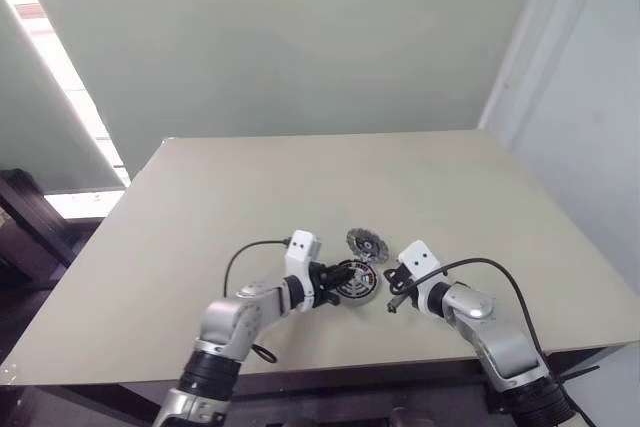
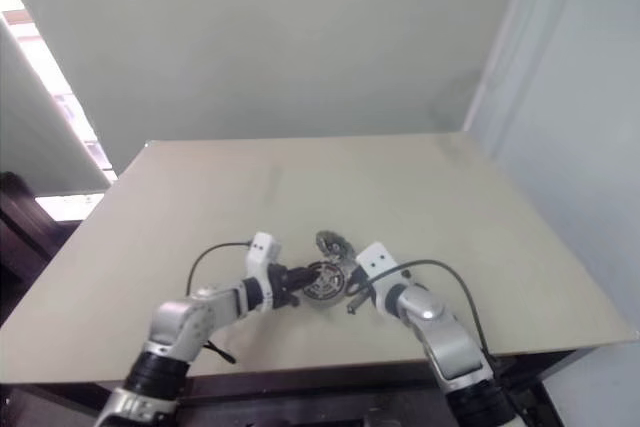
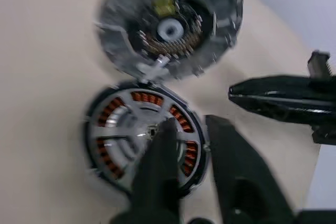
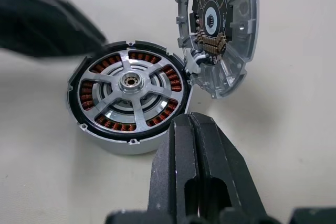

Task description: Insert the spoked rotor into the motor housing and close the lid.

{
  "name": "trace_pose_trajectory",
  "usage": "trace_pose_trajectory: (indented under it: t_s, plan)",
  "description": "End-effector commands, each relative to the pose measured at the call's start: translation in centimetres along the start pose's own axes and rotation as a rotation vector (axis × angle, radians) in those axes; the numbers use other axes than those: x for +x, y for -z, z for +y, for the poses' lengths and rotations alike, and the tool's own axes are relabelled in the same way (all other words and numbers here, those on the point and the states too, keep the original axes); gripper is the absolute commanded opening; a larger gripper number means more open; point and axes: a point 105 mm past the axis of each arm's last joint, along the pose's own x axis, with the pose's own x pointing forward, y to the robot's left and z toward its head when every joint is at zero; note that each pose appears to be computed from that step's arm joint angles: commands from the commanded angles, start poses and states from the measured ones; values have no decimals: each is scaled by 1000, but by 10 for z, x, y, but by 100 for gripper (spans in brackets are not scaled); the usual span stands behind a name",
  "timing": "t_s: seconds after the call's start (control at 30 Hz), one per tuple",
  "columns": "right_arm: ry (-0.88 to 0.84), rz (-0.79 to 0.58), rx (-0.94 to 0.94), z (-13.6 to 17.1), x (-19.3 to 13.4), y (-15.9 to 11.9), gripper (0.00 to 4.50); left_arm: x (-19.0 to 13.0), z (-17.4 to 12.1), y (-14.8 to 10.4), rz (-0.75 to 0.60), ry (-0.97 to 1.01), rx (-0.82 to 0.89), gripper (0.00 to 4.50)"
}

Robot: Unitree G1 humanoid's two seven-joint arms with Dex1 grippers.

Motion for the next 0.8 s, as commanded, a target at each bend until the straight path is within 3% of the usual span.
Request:
trace_pose_trajectory:
  t_s: [0.03, 0.33, 0.6, 0.7, 0.8]
  plan:
    - [26, -55, -25, -4, -4, -15, 0, 10, 10, -1, 10, -43, 104, 3]
    - [38, -59, -30, -5, -7, -17, 0, 13, 25, 22, 117, -103, 175, 3]
    - [23, -67, -41, -5, -6, -21, 0, 5, 4, -18, -103, 22, 54, 3]
    - [14, -71, -51, -5, -6, -22, 0, -8, 15, -40, -215, -37, 27, 38]
    - [12, -72, -54, -5, -6, -22, 0, -18, 23, -41, -221, -55, 6, 38]
